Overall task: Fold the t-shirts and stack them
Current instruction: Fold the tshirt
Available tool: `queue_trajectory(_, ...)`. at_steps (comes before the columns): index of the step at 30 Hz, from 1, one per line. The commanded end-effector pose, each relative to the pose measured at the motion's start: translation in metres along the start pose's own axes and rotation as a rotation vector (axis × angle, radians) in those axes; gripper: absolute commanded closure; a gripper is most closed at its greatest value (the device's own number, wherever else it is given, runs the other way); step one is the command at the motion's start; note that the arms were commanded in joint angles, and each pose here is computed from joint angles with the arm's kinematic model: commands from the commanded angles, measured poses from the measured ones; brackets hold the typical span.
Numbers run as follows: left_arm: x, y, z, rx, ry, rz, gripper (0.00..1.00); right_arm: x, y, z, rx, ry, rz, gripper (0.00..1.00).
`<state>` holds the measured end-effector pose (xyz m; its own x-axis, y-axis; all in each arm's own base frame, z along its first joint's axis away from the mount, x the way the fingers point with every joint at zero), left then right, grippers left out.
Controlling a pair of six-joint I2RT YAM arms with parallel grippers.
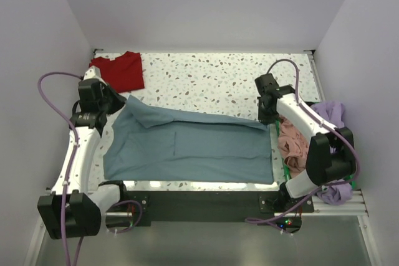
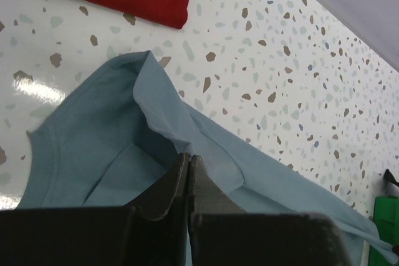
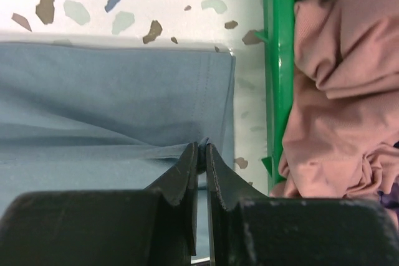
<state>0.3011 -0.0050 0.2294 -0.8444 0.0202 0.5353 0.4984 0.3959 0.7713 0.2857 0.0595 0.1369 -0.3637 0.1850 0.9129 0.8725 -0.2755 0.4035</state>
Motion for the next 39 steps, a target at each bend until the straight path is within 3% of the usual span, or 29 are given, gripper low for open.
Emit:
queue_trajectory(1, 0.017, -0.018, 0.009, 0.026, 0.039, 0.027, 1.00, 0.009, -0.002, -0.010, -0.028, -0.040, -0.055, 1.00)
queue_trajectory(14, 0.076, -0.033, 0.013, 0.055, 0.072, -0.020, 1.00, 0.012, -0.037, -0.024, -0.029, -0.053, -0.022, 1.00)
queue_trajectory(39, 0.102, -0.066, 0.023, 0.084, 0.111, 0.043, 1.00, 0.029, -0.073, -0.043, -0.088, -0.121, 0.016, 1.00)
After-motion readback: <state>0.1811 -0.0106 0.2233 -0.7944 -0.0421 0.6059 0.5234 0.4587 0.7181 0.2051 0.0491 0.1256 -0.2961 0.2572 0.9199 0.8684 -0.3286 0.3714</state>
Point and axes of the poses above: each gripper's point midway between its finger pads, its own x axis back along the fingers, its own z axis along the line the jaws close on, y = z × x, the point moved 5 cm from there along x, back along the fingers, and after that the axes turned 11 degrees about -x, right-handed, at the moved point
